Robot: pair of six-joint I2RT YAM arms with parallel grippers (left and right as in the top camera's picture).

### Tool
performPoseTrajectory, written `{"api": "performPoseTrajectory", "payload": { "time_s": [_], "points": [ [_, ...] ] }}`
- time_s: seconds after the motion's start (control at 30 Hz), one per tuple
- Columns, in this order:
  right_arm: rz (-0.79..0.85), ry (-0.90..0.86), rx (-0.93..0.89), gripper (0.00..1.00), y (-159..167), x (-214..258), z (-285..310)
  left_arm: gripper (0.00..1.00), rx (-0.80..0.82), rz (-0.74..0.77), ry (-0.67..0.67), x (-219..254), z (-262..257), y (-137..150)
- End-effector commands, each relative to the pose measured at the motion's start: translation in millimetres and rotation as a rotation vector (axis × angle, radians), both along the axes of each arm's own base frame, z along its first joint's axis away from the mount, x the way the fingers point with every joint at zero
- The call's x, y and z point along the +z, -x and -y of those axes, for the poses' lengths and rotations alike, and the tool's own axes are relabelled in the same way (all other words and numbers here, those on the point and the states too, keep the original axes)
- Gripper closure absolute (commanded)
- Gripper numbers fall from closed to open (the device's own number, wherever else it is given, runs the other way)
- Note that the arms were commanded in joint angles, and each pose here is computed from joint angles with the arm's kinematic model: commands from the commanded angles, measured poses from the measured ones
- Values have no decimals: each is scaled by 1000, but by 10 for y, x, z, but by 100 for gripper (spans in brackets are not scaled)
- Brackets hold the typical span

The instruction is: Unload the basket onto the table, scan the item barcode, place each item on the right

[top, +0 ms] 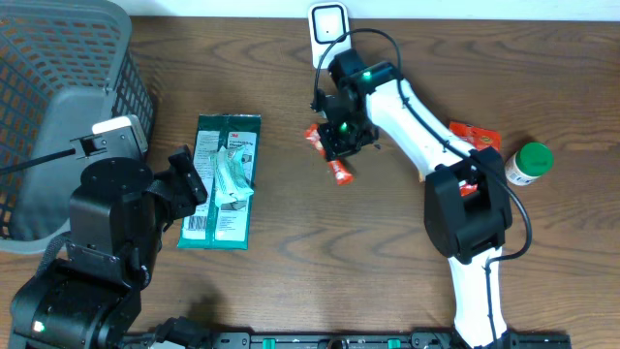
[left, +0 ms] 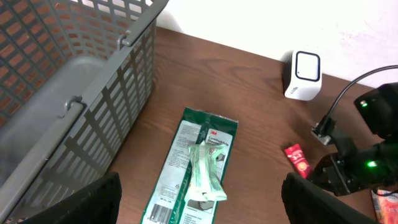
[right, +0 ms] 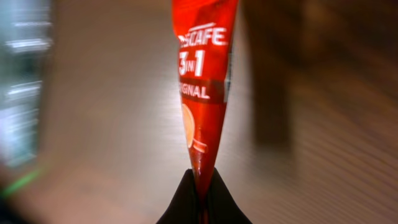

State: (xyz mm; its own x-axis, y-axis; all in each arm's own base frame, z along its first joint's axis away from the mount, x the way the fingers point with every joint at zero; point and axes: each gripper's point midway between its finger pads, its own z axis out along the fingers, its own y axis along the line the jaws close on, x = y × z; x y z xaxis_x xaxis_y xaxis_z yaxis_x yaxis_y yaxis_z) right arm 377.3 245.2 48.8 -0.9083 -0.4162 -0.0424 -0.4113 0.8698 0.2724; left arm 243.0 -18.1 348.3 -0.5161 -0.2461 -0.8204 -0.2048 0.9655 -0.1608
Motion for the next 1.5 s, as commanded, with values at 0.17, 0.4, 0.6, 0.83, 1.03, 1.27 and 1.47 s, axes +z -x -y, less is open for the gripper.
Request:
{"api": "performPoseTrajectory", "payload": {
  "time_s": [0.17, 0.4, 0.6, 0.83, 1.03, 1.27, 1.47],
  "points": [
    [534, 805, -286, 99, -260, 248, 770, 18, 6, 5, -12, 20, -27, 7],
    [740, 949, -139, 99, -96, 117, 597, 18, 6, 5, -12, 20, -27, 7],
    [760, 942, -33, 94, 114, -168, 451, 18, 6, 6, -12, 21, -27, 7],
    [740, 858, -5, 59, 235, -297, 221, 18, 6, 6, -12, 21, -27, 7],
    [664, 721, -40, 60, 228, -245, 19, 18, 6, 5, -12, 20, -27, 7],
    [638, 501, -69, 63, 64, 376, -132, 18, 6, 6, -12, 21, -27, 7],
    [432, 273, -115, 61, 42, 616, 178, 18, 6, 6, -12, 21, -27, 7]
  ]
}}
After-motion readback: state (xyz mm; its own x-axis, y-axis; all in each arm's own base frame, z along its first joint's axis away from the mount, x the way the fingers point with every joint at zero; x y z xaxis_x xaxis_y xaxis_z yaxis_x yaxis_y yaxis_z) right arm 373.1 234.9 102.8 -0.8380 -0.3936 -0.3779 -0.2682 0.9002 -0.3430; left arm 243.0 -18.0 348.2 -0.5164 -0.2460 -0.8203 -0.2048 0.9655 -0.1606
